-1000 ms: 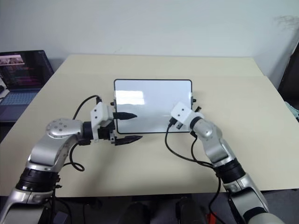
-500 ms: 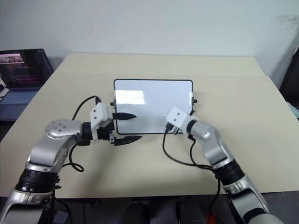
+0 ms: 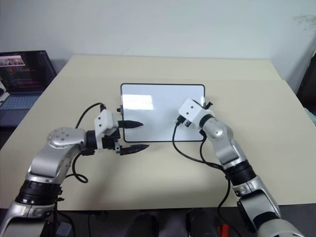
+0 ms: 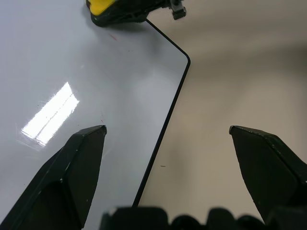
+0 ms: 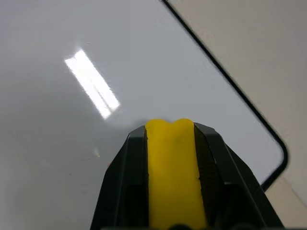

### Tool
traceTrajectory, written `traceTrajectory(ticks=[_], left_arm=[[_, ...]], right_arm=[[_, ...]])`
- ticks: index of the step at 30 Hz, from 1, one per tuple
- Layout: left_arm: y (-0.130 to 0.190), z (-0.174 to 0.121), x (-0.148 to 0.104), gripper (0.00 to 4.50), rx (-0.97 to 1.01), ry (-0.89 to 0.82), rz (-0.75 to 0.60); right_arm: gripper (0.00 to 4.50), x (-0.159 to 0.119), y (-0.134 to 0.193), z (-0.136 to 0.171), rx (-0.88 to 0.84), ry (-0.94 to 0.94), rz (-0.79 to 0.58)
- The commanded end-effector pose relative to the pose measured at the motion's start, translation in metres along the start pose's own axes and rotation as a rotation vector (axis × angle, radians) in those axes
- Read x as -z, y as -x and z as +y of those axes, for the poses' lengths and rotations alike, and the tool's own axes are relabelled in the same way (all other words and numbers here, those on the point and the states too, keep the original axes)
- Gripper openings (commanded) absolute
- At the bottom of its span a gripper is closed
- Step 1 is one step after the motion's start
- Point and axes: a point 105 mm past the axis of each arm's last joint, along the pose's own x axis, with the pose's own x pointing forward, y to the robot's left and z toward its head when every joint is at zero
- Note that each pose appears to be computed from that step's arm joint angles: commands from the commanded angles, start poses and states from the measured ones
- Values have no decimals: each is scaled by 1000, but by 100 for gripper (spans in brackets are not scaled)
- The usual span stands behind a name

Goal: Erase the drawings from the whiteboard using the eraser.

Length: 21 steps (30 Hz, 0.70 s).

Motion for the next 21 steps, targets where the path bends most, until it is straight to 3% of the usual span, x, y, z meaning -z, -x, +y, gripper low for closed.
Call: traceTrajectory(ticks=[1,4,8,11,21], left_arm=[[6,4,-17,450,-15,-59,-34],[6,4,-17,450,-14,-59,-34],[5,4,-18,450,-10,-62,-36],[5,5,-18,450,-9,-63,-35],[5,6,-19,450,-11,-65,-40]], right_arm=[[99,15,8,35,-181,-19,70],[99,15,9,30,-142,-5,70],[99,3,2,-11,73,23,23],[99,-1,0,-21,120,28,6],[99,23,8,29,-140,3,106]])
